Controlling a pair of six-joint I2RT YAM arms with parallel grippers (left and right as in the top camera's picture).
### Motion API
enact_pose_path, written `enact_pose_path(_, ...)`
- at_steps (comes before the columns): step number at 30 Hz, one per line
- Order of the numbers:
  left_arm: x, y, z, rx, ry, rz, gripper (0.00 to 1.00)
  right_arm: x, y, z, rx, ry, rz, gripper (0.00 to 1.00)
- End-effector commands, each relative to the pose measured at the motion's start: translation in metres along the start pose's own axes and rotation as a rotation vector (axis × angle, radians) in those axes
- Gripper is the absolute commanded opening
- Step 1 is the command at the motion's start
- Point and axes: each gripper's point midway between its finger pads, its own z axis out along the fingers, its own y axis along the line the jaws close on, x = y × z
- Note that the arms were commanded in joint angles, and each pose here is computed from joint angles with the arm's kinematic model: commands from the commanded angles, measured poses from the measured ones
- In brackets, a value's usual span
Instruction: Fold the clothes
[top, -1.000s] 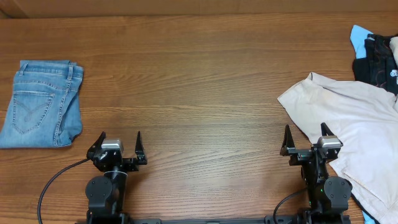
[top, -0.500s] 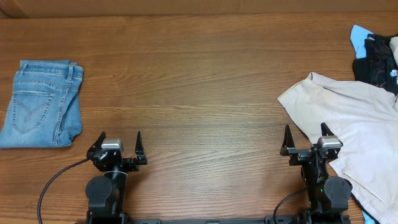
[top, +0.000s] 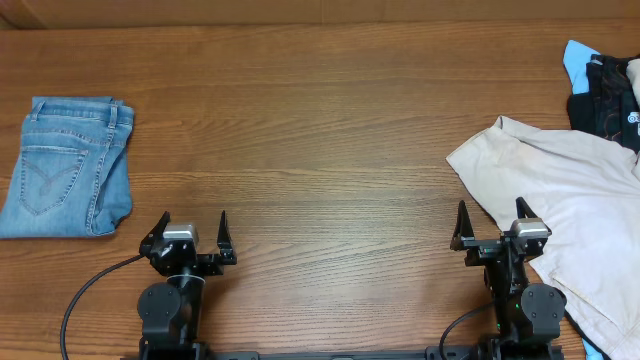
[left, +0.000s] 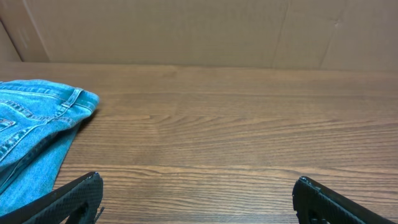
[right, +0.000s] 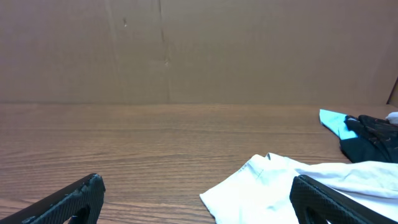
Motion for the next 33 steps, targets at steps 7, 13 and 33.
enact_pose_path(7, 0.002, -0.003, 0.000, 0.017, 0.007, 0.020, 1.00, 0.001, 0.000, 0.000, 0.001, -0.006, 0.067, 1.00)
enact_pose_path(13, -0.005, -0.005, -0.001, 0.028, -0.005, -0.099, 1.00, 0.001, 0.000, 0.000, 0.000, -0.006, 0.192, 1.00)
enact_pose_path(33, -0.094, -0.008, -0.014, -0.001, 0.202, -0.102, 1.00, -0.089, -0.009, 0.027, 0.072, 0.144, 0.196, 1.00)
